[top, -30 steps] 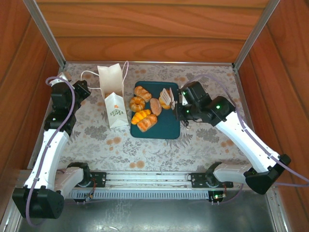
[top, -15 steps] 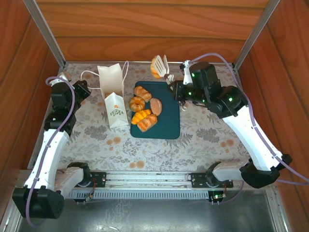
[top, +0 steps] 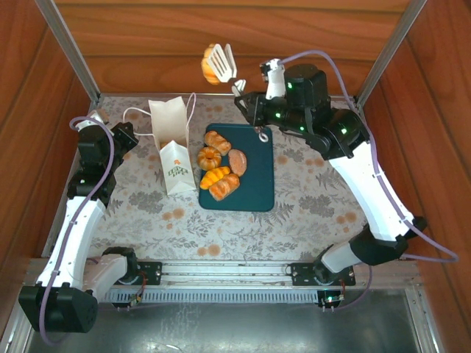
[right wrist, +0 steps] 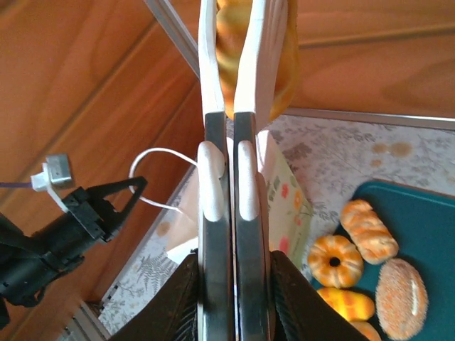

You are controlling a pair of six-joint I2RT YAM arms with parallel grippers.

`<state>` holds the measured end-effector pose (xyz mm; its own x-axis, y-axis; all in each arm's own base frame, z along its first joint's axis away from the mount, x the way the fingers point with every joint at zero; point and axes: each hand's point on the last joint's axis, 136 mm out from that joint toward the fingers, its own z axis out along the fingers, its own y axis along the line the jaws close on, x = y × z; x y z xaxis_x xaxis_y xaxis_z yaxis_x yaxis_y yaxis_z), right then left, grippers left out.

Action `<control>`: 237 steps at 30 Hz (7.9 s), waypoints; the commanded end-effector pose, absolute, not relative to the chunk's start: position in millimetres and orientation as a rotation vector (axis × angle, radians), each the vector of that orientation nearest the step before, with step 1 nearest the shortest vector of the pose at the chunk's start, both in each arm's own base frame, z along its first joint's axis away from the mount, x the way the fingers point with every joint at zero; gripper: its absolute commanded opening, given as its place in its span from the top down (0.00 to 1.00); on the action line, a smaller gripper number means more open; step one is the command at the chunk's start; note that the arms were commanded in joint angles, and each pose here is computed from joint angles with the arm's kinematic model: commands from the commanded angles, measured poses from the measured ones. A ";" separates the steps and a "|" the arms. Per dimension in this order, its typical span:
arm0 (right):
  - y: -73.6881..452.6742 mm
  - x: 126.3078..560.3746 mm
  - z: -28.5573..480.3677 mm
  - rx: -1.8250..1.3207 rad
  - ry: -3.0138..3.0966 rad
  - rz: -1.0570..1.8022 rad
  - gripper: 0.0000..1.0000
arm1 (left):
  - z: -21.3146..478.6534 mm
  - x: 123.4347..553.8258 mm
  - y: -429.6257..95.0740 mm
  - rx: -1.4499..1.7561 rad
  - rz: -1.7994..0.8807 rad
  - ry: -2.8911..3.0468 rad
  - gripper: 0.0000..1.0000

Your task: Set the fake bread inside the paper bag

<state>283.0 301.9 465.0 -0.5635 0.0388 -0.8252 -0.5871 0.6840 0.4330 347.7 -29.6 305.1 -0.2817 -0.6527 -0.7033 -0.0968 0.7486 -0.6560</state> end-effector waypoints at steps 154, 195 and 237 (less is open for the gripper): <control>247.1 297.7 115.9 -0.406 2.839 0.406 0.65 | 313.1 346.4 -27.5 -0.585 -0.611 1.772 1.00; 288.3 248.7 370.9 -0.432 2.210 0.804 0.74 | 310.4 343.0 -34.6 -0.527 -0.590 1.873 1.00; 424.0 282.1 331.1 -0.806 2.211 0.589 0.71 | 327.1 336.1 -35.9 -0.606 -0.673 1.826 1.00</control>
